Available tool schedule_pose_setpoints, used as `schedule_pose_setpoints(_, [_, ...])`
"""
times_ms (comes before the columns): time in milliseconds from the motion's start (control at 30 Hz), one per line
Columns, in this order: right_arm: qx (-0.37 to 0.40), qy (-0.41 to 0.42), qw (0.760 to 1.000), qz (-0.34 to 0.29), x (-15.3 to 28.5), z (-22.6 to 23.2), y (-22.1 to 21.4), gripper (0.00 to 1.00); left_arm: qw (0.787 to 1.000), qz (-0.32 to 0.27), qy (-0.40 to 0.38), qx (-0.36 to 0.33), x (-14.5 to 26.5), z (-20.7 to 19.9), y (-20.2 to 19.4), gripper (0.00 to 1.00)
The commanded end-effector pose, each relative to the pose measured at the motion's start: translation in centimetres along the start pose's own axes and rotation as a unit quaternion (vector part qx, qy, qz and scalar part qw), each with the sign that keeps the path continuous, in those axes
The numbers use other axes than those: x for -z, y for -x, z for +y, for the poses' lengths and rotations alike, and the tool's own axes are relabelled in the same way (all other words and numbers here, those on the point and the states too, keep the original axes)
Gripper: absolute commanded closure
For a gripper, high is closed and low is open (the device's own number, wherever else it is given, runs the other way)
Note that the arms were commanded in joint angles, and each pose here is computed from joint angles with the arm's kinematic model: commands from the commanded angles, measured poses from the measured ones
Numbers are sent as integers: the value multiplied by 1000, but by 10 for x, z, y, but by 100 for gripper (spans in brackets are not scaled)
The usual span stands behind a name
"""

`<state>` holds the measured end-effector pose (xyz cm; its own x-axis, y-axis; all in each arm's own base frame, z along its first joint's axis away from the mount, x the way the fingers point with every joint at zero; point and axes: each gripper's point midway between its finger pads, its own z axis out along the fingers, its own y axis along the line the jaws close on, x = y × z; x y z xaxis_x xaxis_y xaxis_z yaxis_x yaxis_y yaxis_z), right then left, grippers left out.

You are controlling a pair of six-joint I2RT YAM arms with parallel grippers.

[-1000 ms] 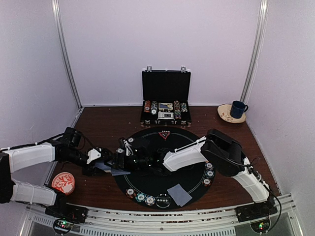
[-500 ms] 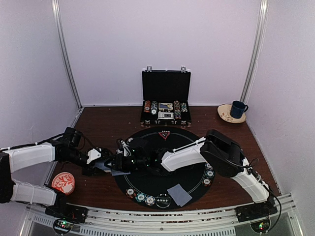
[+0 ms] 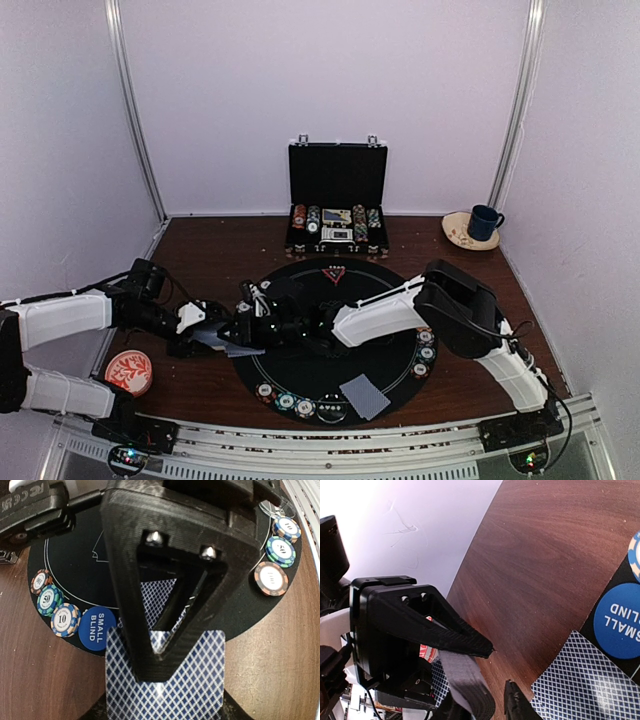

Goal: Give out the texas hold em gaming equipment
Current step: Pick up the poker card from the face-down deck piles.

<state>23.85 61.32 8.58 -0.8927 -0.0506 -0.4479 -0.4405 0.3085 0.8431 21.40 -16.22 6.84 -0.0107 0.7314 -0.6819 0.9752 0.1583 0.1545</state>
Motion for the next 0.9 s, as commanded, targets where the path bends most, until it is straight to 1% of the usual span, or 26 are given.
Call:
schedule_pose_setpoints(0, [-11,-51,999,-17,13,-27,14,75,1000,-20,-6,-4,1,-1,7,89])
schedule_pose_setpoints(100, [-5,-48,999,-21,15,-22,17,81,1000,-20,-7,-4,0,-1,7,89])
schedule_pose_setpoints(167, [-2,-45,999,-20,16,-18,18,88,1000,-19,-8,-4,0,-1,7,89])
schedule_pose_setpoints(333, [5,-44,999,-22,22,-12,19,96,1000,-18,-8,-4,0,-1,6,89])
schedule_pose_setpoints(500, [11,-40,999,-28,32,-1,24,100,1000,-17,-9,-3,-1,-1,5,89])
schedule_pose_setpoints(633, [15,-45,998,-34,41,2,28,100,1000,-18,-8,-4,0,-1,6,89])
schedule_pose_setpoints(667, [15,-45,998,-34,41,2,28,98,1000,-18,-8,-4,0,-1,6,89])
schedule_pose_setpoints(700, [15,-45,998,-32,41,2,27,91,1000,-18,-8,-4,0,-1,6,89])
schedule_pose_setpoints(733, [15,-44,998,-30,39,2,27,78,1000,-18,-9,-3,-1,-1,6,89])
schedule_pose_setpoints(767, [14,-43,999,-27,37,1,26,72,1000,-18,-9,-3,-1,-1,6,89])
schedule_pose_setpoints(800, [12,-43,999,-24,35,-1,24,69,1000,-18,-9,-3,-1,-1,6,89])
schedule_pose_setpoints(867, [8,-44,999,-17,29,-7,19,68,1000,-19,-8,-3,0,-1,6,89])
